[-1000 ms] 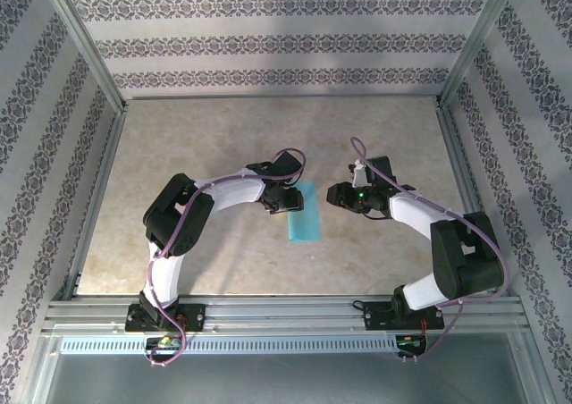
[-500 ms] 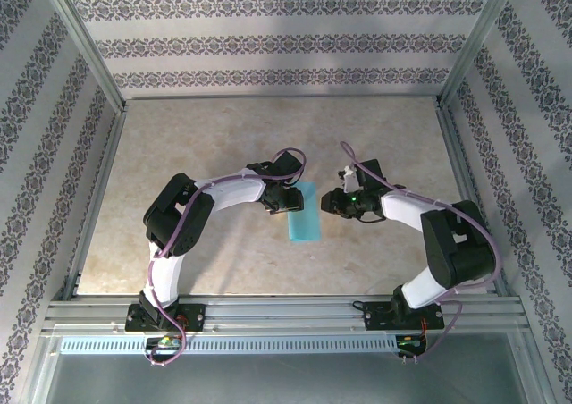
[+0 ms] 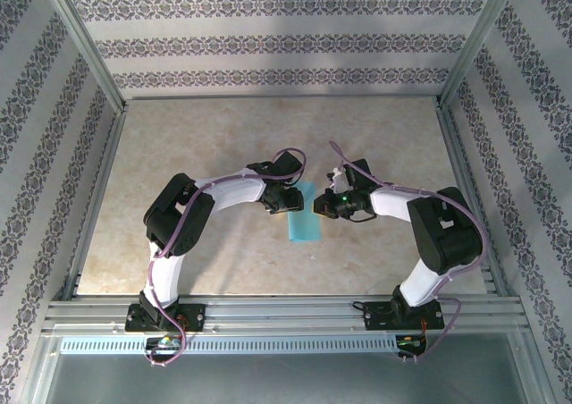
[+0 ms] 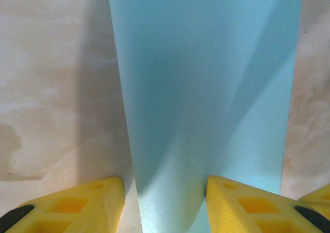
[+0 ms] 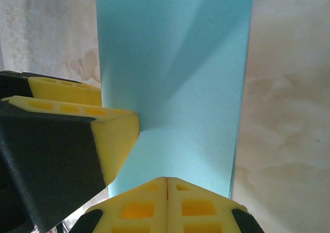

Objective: Fold a paper plane with a square sheet of paper (fold left side to right side)
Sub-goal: Hold the square sheet of paper at the center of the table.

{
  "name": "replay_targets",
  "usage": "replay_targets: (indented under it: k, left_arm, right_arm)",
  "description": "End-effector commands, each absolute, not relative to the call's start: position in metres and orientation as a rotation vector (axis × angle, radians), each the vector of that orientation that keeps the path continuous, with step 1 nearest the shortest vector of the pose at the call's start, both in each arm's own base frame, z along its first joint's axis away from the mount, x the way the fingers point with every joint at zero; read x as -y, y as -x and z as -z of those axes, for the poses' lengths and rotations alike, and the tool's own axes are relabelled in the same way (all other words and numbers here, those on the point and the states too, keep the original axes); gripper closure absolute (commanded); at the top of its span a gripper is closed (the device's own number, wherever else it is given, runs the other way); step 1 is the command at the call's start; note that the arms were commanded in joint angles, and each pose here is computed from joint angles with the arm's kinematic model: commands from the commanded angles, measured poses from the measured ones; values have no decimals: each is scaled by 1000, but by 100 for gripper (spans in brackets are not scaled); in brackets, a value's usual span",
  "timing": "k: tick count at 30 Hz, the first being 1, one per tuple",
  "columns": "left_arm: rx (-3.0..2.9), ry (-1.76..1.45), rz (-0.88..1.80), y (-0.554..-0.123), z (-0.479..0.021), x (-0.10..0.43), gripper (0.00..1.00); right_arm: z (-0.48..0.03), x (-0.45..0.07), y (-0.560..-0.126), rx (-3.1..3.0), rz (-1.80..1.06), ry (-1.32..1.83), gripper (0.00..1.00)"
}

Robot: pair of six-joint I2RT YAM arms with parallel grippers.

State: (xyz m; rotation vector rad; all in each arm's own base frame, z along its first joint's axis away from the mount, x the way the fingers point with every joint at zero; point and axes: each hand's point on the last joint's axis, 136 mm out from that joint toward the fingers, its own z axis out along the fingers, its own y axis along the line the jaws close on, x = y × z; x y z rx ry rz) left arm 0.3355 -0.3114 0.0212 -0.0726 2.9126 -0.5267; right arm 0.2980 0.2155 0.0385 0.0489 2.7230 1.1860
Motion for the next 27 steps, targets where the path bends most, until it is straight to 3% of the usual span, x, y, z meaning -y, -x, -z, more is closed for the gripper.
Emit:
replay_targets:
  k: [1, 27]
  left_arm:
    - [-3040, 18, 465, -305, 27, 315, 52]
    - [-3046, 24, 476, -304, 30, 317, 51]
  right_arm:
    - [-42, -226, -303, -2712, -1228, -31, 97]
    - [-24, -229, -302, -2776, -1190, -36, 99]
